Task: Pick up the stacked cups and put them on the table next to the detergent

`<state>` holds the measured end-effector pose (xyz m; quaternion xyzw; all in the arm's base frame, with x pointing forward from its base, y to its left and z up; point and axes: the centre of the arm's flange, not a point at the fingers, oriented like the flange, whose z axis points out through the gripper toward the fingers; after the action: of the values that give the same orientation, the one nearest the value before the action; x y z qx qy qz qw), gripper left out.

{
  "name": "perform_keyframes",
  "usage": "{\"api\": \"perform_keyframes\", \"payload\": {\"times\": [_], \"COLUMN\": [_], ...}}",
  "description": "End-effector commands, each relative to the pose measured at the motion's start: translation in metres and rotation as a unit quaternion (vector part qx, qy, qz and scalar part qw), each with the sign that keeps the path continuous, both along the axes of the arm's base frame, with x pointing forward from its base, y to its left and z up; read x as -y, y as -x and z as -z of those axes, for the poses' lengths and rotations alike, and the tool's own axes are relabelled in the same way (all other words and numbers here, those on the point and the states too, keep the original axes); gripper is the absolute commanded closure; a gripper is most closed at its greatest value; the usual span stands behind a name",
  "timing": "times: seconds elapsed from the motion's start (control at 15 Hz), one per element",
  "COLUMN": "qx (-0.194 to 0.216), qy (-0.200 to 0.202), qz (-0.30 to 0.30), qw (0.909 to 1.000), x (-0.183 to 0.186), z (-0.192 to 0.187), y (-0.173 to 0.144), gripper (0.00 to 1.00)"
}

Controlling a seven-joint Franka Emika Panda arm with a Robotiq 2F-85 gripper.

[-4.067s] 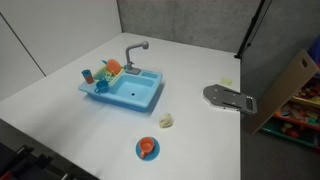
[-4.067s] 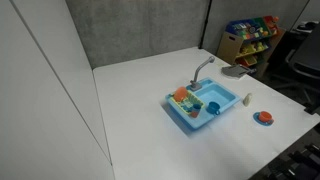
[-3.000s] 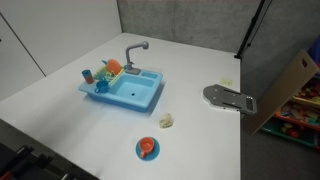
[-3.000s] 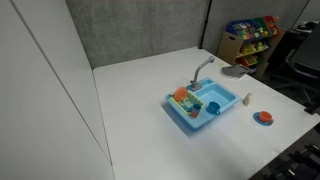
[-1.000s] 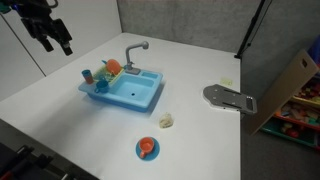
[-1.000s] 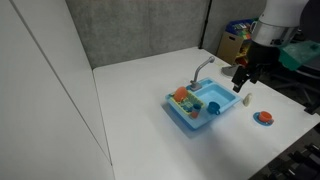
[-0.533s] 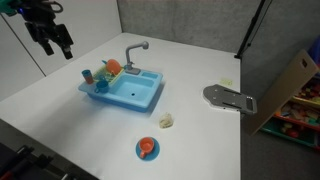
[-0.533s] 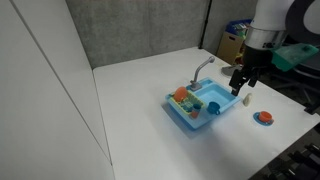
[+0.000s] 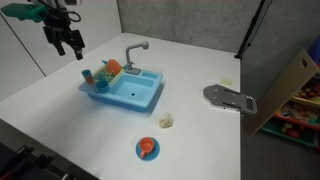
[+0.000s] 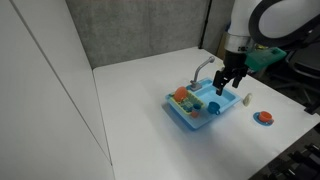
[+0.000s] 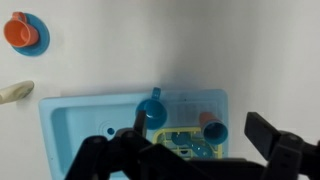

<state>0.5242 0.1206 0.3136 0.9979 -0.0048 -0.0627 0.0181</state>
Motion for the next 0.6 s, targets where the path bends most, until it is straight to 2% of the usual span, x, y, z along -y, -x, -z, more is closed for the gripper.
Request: {"api": "perform_keyframes", "payload": {"times": [0.0,0.53], "qx": [0.017,0.063], "qy": [-0.014,-0.01], "qz": [-0.013,-0.024], "qw": [0.9997,0.9977], "x": [-0.007,-0.02], "z": [0.013,0.059], "y": [-0.024,-0.036], "gripper": [0.0,0.0]}}
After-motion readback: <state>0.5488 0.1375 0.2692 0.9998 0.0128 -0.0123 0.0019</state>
